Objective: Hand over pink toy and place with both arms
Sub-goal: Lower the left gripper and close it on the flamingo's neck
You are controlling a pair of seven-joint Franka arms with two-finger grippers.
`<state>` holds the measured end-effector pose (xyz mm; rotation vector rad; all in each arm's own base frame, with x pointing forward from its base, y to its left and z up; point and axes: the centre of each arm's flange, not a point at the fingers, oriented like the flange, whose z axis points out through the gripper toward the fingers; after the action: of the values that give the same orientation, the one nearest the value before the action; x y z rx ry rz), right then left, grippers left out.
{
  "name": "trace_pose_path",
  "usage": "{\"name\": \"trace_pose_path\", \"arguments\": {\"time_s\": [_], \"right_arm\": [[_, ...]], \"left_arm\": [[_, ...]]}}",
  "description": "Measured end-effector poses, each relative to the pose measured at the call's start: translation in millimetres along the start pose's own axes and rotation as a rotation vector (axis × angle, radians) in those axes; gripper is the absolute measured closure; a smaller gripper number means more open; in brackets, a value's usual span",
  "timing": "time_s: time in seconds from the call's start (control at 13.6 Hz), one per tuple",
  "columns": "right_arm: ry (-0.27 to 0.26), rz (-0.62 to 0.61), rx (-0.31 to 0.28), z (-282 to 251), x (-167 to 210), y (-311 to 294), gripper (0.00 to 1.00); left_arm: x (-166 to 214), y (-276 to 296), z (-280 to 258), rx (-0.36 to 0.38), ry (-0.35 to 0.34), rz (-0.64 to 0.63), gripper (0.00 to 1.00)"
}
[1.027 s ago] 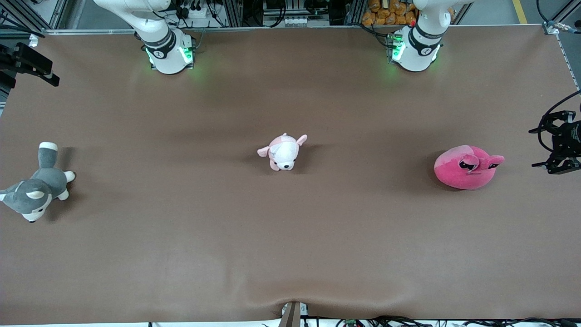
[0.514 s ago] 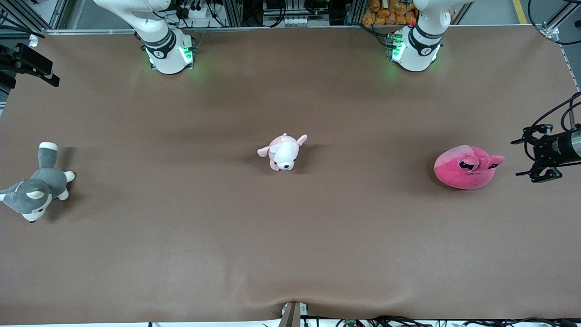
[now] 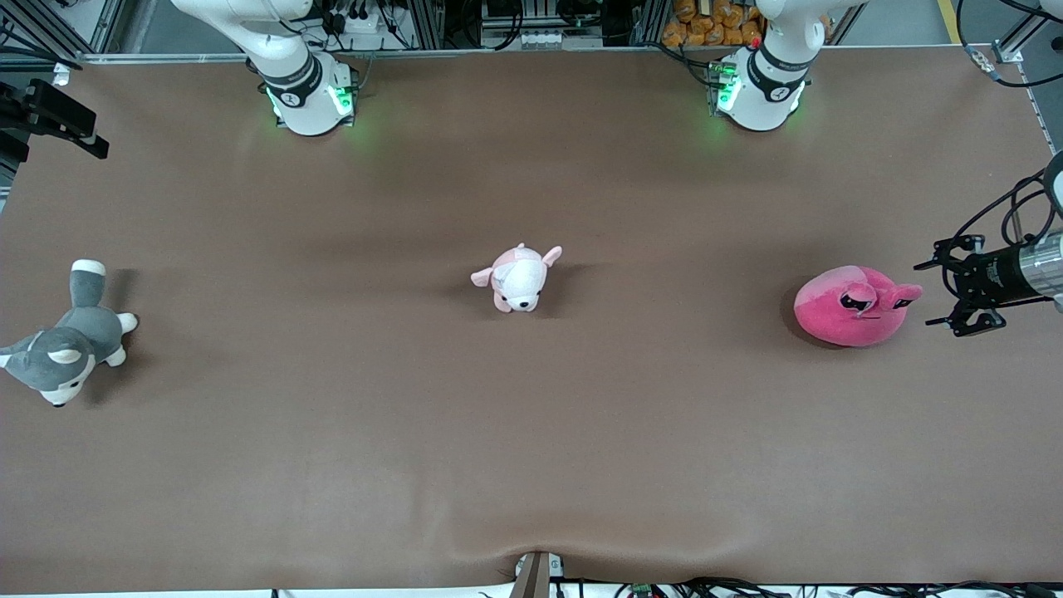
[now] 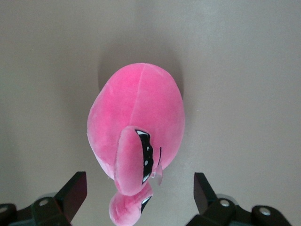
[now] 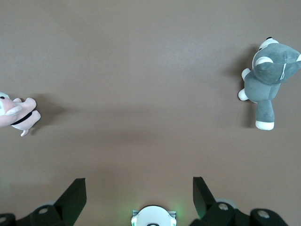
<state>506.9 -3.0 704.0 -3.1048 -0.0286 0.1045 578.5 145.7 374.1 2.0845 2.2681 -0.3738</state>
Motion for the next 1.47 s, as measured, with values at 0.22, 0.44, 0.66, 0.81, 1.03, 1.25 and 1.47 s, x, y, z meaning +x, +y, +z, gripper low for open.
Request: {"name": "trace_pose_path", "arguments": {"time_s": [0.22,0.44,0.66,0.81,1.03,1.25,1.47], "right_arm": [[0.0,0.0,0.0,0.0,0.0,0.0,0.0],[0.0,0.0,0.0,0.1,0.1,0.1,0.0],[0.0,0.0,0.0,0.1,0.1,0.2,0.0],[0.0,0.0,0.0,0.1,0.1,0.2,0.0],[0.0,0.001,0.0,0.1,0.1,0.5,0.0],[-0.001,0.004,0.0,0.7,0.6,2.3,0.0],[-0.004,0.014,0.001,2.0,1.6,7.6,0.0]], "left_arm": [[1.5,-3.1,17.1,-0.007,-0.024,-0.02,0.0],[1.6,-5.5,25.2,-0.002,-0.041,-0.03,0.0],[6.7,-6.9,26.2,-0.002,-0.043,-0.04,0.06],[13.4,-8.1,26.0,-0.007,-0.043,-0.051,0.11],[15.3,-8.9,27.8,-0.007,-0.044,-0.052,0.26],[14.2,-8.6,28.1,-0.008,-0.044,-0.034,0.59],[12.5,-8.2,28.3,-0.009,-0.044,-0.028,0.85]]}}
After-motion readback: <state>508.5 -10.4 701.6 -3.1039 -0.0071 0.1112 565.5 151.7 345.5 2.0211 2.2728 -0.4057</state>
